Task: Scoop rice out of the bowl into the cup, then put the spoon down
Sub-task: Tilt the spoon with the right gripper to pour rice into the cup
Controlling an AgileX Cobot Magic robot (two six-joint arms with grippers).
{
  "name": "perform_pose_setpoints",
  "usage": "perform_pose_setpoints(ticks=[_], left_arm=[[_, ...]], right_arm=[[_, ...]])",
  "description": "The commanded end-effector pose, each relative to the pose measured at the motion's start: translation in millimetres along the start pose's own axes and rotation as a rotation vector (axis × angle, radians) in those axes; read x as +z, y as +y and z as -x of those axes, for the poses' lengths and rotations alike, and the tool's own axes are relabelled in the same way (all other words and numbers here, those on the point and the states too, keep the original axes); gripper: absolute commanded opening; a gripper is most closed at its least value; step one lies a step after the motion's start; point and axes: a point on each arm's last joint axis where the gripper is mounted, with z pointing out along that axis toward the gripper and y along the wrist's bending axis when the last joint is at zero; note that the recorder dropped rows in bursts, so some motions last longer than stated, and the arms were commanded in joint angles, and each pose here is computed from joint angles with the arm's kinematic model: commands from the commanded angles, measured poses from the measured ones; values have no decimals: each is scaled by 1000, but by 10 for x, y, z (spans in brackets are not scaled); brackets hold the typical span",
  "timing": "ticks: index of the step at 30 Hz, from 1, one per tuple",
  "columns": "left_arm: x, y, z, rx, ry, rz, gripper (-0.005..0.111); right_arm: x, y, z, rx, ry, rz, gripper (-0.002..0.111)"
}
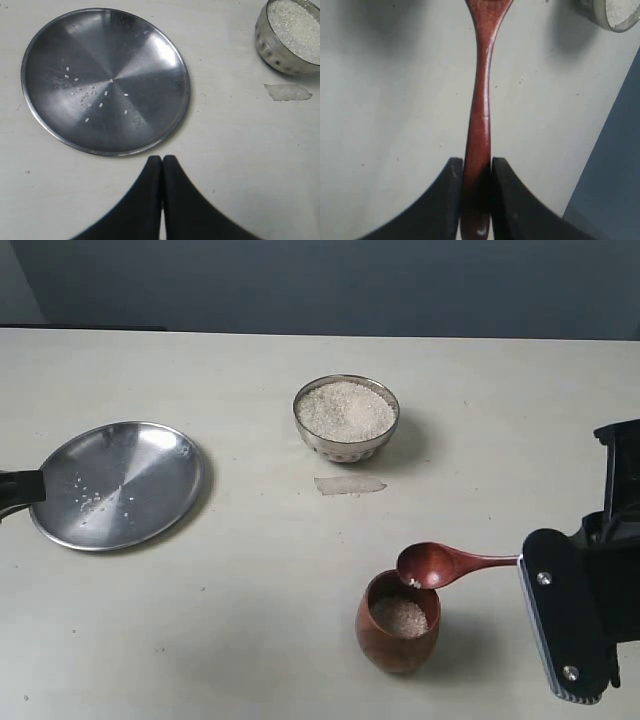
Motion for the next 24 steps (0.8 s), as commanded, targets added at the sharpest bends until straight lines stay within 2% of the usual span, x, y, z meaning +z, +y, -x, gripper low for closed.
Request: perform_pose_setpoints(ticks=[1,24], left_arm=[[3,-11,8,6,1,-4,0],[3,-11,8,6,1,-4,0]], right_arm=[[5,-6,-6,-11,16,-9,-1],[5,-15,7,14,1,-20,-1]])
